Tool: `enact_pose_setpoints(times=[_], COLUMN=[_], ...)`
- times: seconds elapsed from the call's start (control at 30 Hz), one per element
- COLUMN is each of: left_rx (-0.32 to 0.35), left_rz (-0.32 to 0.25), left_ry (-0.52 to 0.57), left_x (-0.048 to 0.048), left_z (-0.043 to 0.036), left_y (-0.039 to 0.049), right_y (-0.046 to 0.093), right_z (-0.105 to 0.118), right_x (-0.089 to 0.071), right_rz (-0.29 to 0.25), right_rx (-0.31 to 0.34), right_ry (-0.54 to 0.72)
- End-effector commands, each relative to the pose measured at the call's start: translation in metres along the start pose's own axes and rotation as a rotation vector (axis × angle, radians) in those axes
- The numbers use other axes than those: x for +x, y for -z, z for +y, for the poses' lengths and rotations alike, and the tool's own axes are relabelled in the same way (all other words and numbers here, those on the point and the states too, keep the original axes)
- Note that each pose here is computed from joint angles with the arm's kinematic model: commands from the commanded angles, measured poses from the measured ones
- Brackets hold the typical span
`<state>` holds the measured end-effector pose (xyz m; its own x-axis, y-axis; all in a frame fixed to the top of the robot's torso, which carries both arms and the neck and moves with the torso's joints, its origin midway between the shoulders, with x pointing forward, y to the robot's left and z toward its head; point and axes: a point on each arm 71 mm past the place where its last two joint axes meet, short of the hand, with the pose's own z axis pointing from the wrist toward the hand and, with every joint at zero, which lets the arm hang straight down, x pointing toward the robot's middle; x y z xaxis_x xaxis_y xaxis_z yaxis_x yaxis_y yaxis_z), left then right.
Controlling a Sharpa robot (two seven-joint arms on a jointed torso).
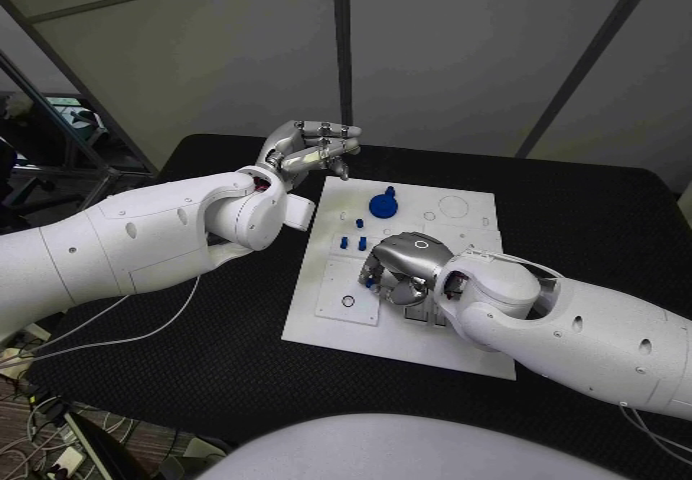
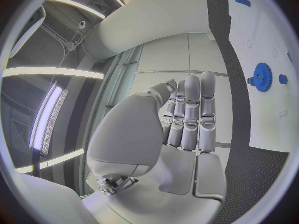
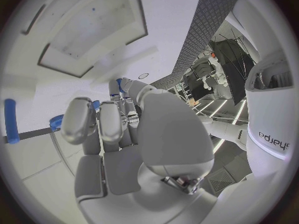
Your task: Assemble the parts on the task board
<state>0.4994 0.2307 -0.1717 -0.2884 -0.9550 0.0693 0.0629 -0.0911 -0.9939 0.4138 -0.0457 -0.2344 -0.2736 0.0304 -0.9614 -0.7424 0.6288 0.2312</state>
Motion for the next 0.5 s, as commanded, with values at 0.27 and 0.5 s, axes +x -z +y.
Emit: enact_pose_setpoints(times=[0.27,0.5], left_rx=[-0.001,-0.003], left_rz=[0.014,0.015], left_ry=[0.007,0.007], left_x=[0.0002,-0.0007], left_z=[-0.0011,-0.0009], left_y=[-0.0007,-0.0006], right_y=[0.0023,0.0070], right_z=[-0.0030,-0.0033], right_x=[0.0051,-0.0006], right_rz=[0.008,-0.063], right_rx=[0.006,0.002], right_ry=[0.002,-0.008])
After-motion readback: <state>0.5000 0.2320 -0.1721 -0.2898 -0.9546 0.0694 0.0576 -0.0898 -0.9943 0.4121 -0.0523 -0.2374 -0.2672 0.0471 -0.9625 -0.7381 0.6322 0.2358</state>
